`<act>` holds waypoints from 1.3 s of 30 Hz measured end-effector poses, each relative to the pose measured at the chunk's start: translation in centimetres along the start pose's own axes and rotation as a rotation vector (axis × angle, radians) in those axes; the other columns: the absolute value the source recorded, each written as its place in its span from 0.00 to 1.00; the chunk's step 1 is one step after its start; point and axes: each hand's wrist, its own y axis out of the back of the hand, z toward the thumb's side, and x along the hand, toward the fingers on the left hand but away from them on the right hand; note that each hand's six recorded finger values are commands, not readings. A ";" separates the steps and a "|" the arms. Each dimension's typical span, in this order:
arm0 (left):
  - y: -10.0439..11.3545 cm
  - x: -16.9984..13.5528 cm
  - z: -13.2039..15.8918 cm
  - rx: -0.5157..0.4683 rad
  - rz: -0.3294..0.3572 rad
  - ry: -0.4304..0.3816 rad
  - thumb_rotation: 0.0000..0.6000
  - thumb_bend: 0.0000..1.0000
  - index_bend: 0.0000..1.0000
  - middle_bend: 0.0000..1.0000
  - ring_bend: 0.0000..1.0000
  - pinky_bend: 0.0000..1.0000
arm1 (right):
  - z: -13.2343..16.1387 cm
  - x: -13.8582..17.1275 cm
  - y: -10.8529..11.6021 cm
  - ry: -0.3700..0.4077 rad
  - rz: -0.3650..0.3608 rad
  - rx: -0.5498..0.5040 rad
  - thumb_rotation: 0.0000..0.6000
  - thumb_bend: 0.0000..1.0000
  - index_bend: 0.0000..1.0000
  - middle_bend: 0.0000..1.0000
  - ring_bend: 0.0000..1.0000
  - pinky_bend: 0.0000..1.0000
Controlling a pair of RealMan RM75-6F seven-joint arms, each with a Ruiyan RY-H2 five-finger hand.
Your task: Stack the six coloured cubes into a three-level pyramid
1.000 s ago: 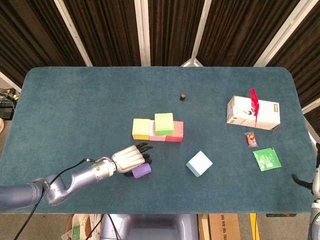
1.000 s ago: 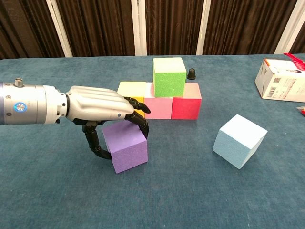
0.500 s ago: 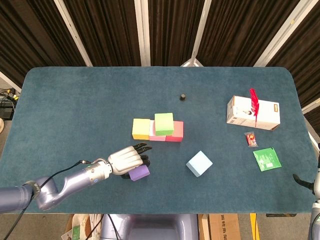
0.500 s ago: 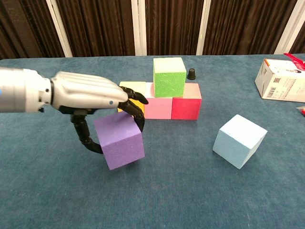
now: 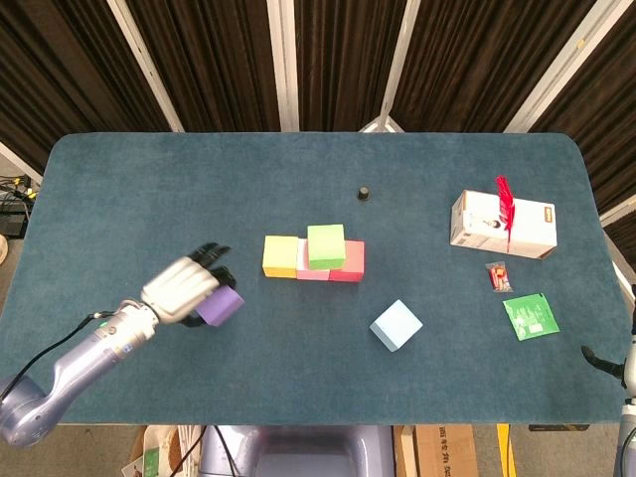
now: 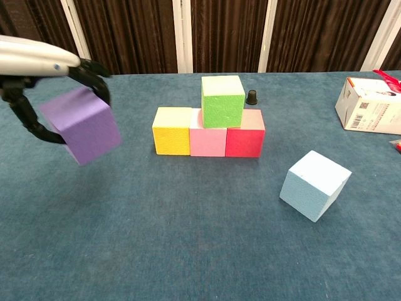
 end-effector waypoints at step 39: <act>-3.4 5.4 -6.5 -0.137 0.014 0.611 1.00 0.33 0.27 0.28 0.00 0.00 | 0.0 -0.2 -0.9 0.004 0.021 0.022 1.00 0.13 0.00 0.03 0.00 0.00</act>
